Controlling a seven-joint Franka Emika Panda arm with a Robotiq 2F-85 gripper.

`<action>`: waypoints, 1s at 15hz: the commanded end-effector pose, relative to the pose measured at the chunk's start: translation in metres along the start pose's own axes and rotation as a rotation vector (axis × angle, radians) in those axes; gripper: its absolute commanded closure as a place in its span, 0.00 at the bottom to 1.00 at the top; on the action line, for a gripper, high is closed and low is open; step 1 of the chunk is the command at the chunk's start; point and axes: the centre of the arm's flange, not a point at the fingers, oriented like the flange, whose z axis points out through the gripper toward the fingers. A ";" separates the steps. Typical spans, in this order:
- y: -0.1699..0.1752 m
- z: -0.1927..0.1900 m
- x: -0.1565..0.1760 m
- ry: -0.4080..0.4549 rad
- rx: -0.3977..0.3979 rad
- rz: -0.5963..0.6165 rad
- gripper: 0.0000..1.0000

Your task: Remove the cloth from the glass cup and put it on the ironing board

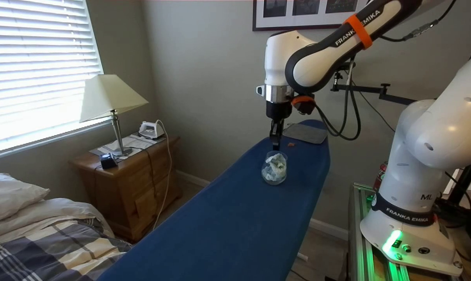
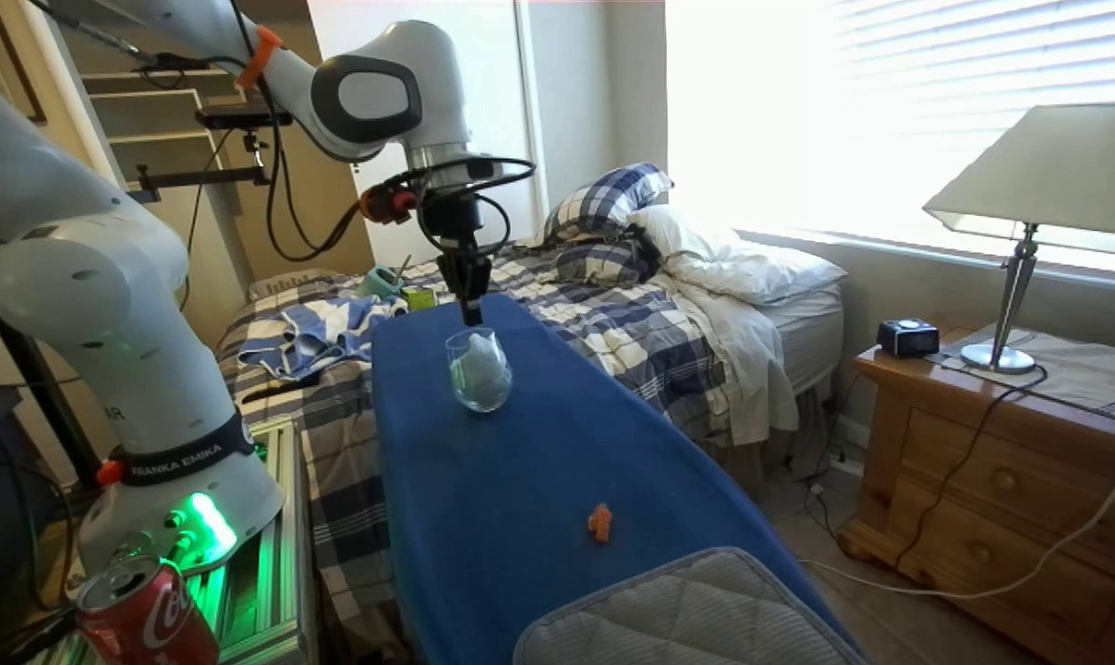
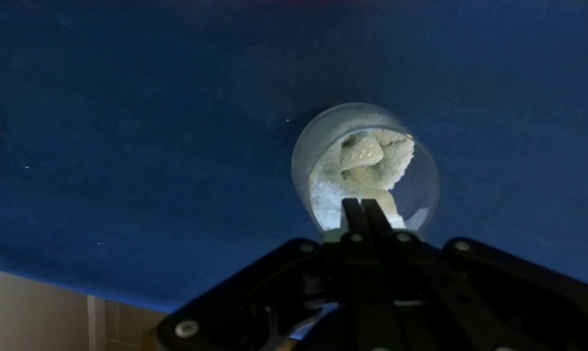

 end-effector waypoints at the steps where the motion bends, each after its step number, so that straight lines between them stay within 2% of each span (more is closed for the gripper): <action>1: 0.002 0.005 -0.005 0.031 0.010 -0.057 0.96; 3: 0.002 0.007 -0.003 0.032 0.014 -0.080 0.95; 5: 0.001 0.009 -0.001 0.034 0.019 -0.099 0.82; 9: -0.001 0.011 0.001 0.033 0.026 -0.129 0.87; 13: -0.004 0.017 0.002 0.019 0.033 -0.157 0.88; 15: -0.005 0.020 0.003 0.013 0.035 -0.168 0.81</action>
